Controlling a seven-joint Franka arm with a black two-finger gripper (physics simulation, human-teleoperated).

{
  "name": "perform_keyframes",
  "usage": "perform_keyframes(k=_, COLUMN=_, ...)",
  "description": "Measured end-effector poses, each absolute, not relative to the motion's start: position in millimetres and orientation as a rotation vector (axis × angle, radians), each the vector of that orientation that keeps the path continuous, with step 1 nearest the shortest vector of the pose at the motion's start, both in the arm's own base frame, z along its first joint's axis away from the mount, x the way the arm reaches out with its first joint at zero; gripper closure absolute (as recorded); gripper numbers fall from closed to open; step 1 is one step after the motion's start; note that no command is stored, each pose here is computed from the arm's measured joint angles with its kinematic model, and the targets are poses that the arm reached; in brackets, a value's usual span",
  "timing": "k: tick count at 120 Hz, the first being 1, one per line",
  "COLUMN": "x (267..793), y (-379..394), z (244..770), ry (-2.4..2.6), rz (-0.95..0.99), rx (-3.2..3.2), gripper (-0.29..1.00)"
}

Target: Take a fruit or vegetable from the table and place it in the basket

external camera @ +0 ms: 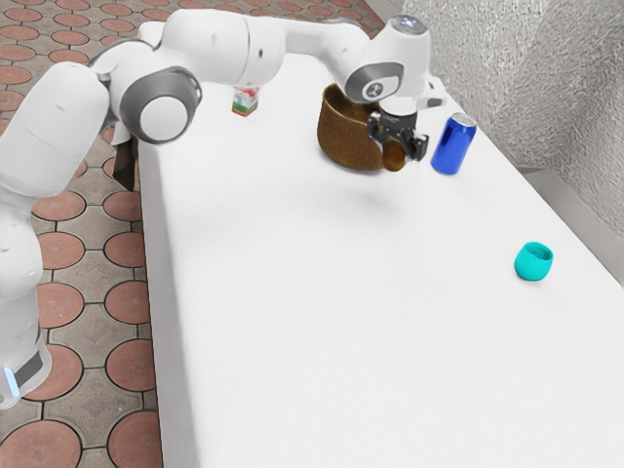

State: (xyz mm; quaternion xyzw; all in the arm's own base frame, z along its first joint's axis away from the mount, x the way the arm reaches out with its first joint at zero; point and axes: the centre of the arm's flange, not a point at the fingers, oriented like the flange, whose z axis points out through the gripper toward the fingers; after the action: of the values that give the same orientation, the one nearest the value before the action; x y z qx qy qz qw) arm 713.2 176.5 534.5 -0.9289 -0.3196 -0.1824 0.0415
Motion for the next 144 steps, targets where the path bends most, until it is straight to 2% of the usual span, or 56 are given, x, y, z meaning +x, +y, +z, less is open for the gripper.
perform_keyframes(k=36, x=683.1, y=251.4, z=583.6, ry=-1.127, rz=-0.626, rx=-2.754, gripper=0.44)
perform_keyframes(k=66, x=688.6, y=290.4, z=563.2, ry=-1.177, rz=-0.696, rx=-2.718, gripper=0.45)
perform_keyframes(k=105, x=667.4, y=355.8, z=574.8, ry=-1.281, rz=-0.823, rx=-2.62, gripper=0.44)
perform_keyframes(k=130, x=675.7, y=360.0, z=560.0, ry=-1.284, rz=-0.851, rx=-2.625, gripper=0.45)
perform_keyframes(k=144, x=687.9, y=347.4, z=552.5, ry=-1.277, rz=-0.897, rx=-2.668, gripper=0.21)
